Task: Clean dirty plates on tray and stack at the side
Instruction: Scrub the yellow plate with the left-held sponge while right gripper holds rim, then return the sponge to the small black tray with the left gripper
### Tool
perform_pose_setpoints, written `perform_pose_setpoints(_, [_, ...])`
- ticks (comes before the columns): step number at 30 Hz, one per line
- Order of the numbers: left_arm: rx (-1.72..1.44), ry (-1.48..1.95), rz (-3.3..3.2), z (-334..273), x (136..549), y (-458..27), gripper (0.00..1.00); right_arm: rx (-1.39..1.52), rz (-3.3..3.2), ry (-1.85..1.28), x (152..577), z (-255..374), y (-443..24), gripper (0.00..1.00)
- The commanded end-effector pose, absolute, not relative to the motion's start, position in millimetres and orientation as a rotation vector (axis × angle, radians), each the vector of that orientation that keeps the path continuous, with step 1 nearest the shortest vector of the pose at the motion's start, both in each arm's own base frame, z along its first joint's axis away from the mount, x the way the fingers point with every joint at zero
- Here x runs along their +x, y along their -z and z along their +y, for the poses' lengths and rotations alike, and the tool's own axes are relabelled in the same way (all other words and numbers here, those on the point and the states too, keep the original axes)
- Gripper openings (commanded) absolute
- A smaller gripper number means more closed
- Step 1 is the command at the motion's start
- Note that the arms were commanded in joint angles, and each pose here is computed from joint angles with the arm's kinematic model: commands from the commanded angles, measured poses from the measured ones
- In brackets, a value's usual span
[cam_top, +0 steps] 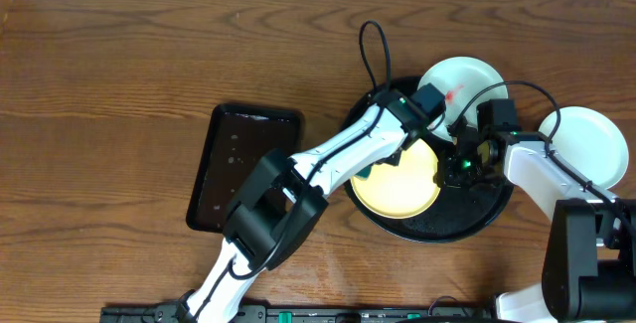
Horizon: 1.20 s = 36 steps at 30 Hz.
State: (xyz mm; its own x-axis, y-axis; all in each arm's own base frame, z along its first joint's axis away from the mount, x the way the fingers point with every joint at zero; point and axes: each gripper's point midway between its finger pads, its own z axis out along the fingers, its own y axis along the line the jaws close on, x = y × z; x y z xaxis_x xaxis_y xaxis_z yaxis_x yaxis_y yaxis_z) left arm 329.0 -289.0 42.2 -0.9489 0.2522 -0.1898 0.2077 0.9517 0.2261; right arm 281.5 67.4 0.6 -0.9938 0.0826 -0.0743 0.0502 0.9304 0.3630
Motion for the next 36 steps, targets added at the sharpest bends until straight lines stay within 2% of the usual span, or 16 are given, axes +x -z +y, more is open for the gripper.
perform_pose_setpoints(1, [0.263,-0.236,2.849,-284.9,345.9,-74.0,0.08,0.093,3.036,-0.45,276.2,54.9,8.9,0.01])
perform_pose_setpoints(8, [0.221,-0.184,2.811,-257.5,331.4,-146.1,0.08,0.092,3.025,-0.449,279.0,54.8,8.7,0.01])
perform_pose_setpoints(12, [0.15,-0.258,2.8,-210.3,326.6,-182.9,0.08,0.08,2.978,-0.446,290.3,55.0,7.3,0.01])
perform_pose_setpoints(16, [0.016,-0.333,2.796,-163.5,334.9,-198.5,0.08,0.063,2.934,-0.538,298.4,65.7,-2.1,0.01])
perform_pose_setpoints(22, [-0.073,-0.308,2.911,-125.4,340.2,-176.6,0.08,0.125,2.889,-0.331,298.8,51.7,-31.3,0.01])
perform_pose_setpoints(31, [-0.105,-0.009,3.143,-106.6,324.8,-117.7,0.08,0.076,2.572,0.118,301.6,33.6,-120.7,0.01])
perform_pose_setpoints(36, [-0.11,0.03,3.183,-103.2,317.6,-105.3,0.08,0.047,2.424,0.219,298.7,32.3,-157.8,0.01])
